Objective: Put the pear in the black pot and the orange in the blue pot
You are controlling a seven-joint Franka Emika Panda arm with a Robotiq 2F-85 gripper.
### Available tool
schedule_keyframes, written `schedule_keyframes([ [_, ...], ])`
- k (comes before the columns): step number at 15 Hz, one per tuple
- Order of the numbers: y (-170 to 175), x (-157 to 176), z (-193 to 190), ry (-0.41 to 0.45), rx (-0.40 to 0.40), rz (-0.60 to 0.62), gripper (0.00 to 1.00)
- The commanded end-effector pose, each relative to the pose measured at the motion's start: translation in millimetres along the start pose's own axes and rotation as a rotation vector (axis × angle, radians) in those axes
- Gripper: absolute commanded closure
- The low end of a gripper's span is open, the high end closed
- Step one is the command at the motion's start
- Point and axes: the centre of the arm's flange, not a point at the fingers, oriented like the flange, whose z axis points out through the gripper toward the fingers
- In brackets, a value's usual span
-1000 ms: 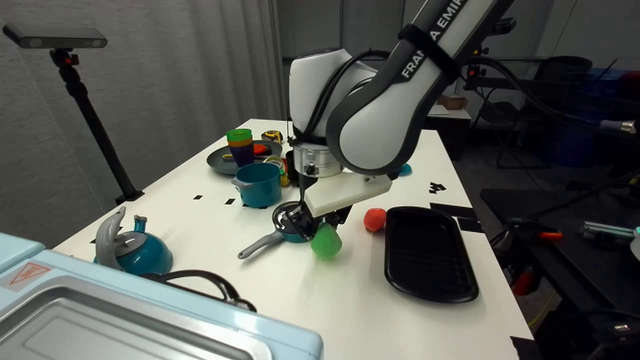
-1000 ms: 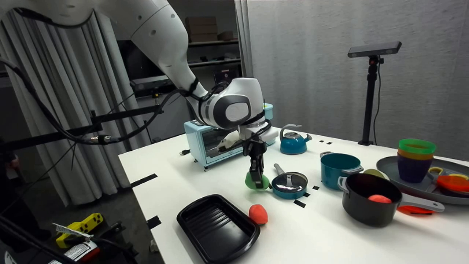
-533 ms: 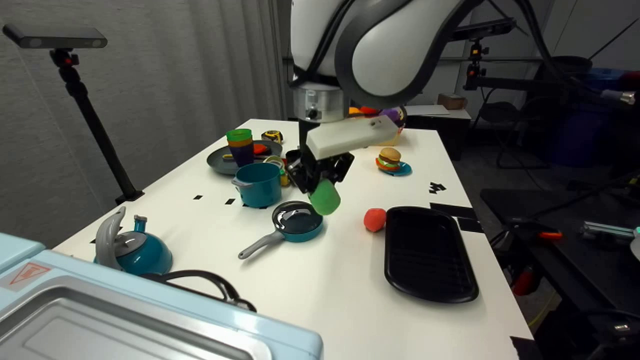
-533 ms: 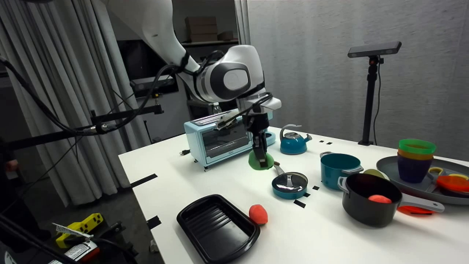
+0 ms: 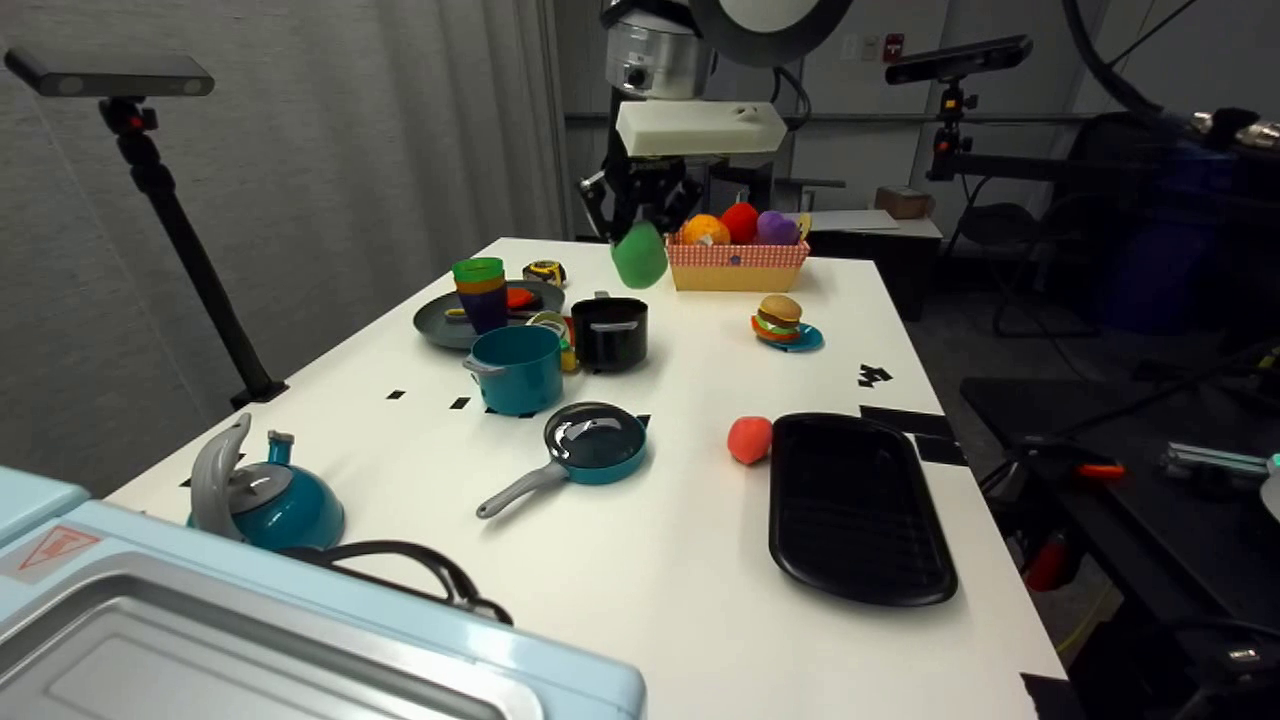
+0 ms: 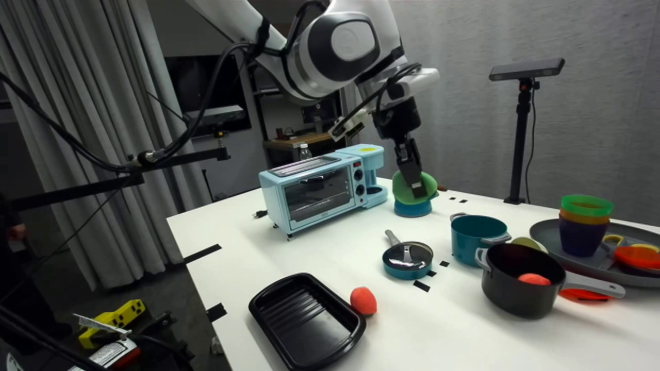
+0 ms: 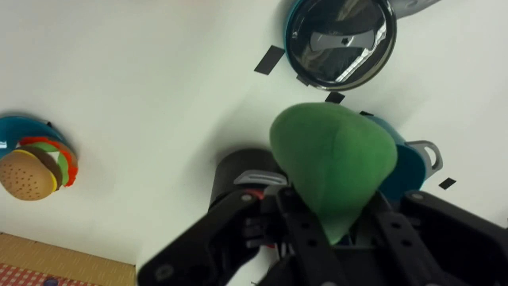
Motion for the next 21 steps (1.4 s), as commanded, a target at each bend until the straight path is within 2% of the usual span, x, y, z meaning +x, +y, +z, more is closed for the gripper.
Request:
schedule_keyframes([
  [1, 12.1, 34.2, -9.5, 0.037, 0.003, 0.033, 0.96],
  [6, 21.7, 74.7, -3.3, 0.046, -0.005, 0.078, 0.96],
  [11, 21.7, 110.3, 5.5, -0.013, -0.004, 0.108, 0.96],
  [17, 12.5, 134.7, 20.4, -0.130, -0.031, 0.126, 0.96],
  [21, 10.4, 148.2, 29.4, -0.114, -0.042, 0.148, 0.96],
])
